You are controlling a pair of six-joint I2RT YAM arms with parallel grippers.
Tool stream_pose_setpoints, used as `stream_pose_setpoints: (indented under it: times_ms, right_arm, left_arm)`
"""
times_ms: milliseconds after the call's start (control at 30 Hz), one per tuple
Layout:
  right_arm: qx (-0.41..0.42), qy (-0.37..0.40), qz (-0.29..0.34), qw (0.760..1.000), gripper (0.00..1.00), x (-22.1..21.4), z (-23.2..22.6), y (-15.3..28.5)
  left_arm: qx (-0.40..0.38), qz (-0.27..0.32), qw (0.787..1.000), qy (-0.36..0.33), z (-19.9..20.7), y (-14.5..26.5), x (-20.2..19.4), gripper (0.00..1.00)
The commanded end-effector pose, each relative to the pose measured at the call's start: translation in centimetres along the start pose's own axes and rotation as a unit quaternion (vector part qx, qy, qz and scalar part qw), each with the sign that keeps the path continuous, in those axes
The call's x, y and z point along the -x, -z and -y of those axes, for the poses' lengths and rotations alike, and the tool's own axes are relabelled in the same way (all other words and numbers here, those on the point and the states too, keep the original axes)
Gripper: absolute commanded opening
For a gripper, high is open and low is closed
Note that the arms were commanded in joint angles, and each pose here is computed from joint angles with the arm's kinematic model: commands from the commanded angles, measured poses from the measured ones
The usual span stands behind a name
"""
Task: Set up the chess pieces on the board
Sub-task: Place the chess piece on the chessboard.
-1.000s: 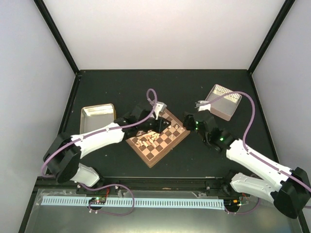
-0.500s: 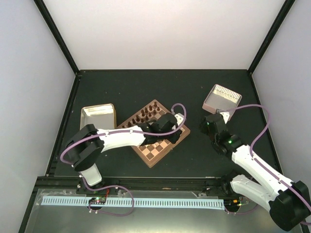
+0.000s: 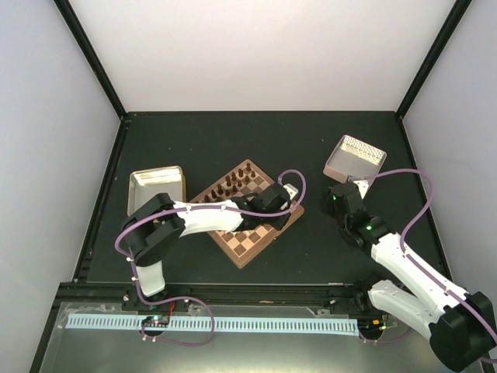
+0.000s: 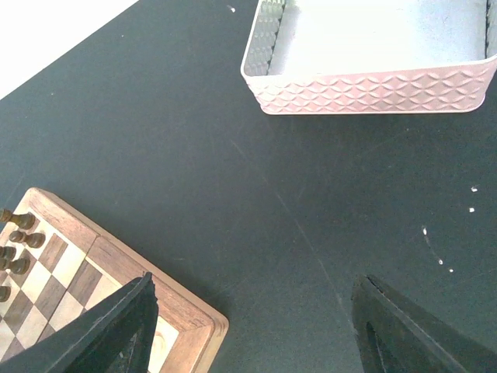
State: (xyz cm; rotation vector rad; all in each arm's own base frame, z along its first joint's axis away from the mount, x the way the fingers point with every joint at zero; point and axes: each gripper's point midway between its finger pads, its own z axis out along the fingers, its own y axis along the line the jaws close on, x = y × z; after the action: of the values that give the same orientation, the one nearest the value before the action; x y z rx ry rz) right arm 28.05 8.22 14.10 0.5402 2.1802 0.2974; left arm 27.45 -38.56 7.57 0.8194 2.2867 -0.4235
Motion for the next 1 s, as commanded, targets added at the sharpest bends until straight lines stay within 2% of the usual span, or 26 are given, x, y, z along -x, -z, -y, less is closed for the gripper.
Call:
stream_pose_setpoints:
  times_ms: [0,233,733,967]
  right_arm:
    - [0.0,-0.008,0.005,1.0,0.7,0.2,0.1,-0.2]
    - [0.001,-0.007,0.001,1.0,0.7,0.0,0.1,-0.3]
    - [0.012,-0.005,-0.008,1.0,0.7,-0.3,-0.3,-0.4]
    - [0.037,0.008,-0.015,0.999,0.7,-0.2,-1.3,-0.2]
  left_arm:
    - [0.009,0.013,1.0,-0.008,0.2,-0.4,1.4,0.07]
    - [0.015,0.005,1.0,-0.008,0.0,-1.0,0.9,0.11]
    - [0.012,0.016,1.0,-0.006,0.2,-0.4,1.8,0.32]
    - [0.006,0.047,0.999,0.011,0.1,2.1,4.1,0.4]
